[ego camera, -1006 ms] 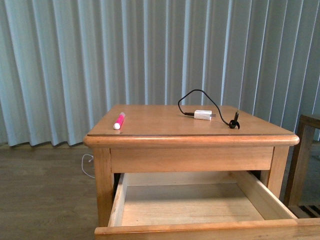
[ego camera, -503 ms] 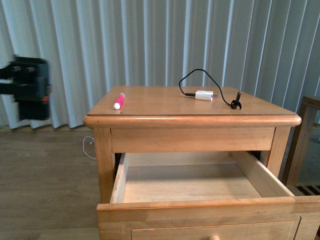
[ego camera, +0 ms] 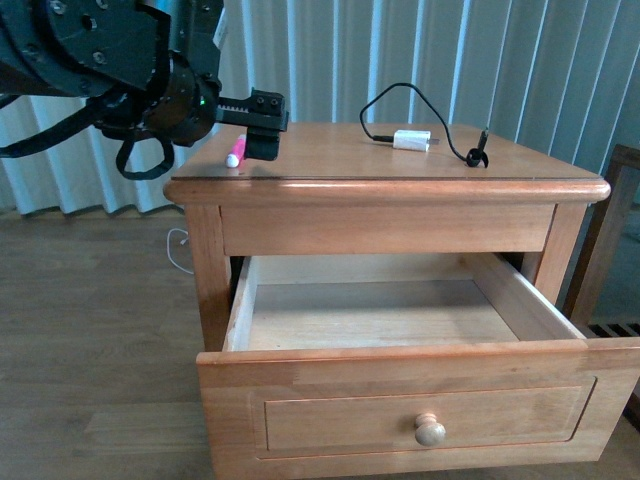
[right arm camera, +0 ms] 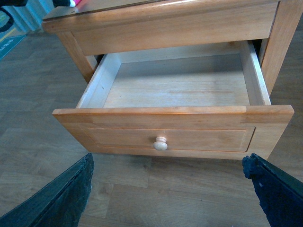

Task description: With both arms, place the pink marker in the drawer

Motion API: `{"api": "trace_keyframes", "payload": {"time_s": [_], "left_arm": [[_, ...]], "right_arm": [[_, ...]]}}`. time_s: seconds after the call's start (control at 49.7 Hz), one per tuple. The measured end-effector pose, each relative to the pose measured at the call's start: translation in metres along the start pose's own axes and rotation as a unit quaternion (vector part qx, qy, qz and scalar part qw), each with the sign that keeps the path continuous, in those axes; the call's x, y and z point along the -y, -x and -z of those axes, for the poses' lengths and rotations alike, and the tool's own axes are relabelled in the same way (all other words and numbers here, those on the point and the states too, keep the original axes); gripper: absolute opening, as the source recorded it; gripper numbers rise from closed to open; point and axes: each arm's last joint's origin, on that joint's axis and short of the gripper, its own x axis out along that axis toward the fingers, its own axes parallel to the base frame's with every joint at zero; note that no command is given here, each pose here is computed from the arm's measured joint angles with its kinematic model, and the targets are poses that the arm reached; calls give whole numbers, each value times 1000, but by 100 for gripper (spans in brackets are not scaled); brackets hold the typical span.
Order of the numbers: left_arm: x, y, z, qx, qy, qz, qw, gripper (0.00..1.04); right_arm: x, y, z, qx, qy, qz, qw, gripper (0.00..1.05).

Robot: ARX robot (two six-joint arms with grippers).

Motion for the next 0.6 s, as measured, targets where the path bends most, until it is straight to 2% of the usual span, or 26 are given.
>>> {"api": "trace_keyframes", "payload": {"time_s": [0.261, 0.503, 0.543, 0.603], "left_arm": [[23, -44, 3, -56, 23, -13, 998, 99], [24, -51, 0, -79, 45, -23, 996, 99], [24, -51, 0, -80, 46, -23, 995, 95], [24, -51, 2, -83, 47, -23, 995, 83]], "right_arm": [[0, 0, 0, 0, 0, 0, 1000, 96], [0, 0, 0, 0, 0, 0, 1000, 96], [0, 0, 0, 0, 0, 0, 1000, 96], [0, 0, 0, 0, 0, 0, 1000, 96]]}}
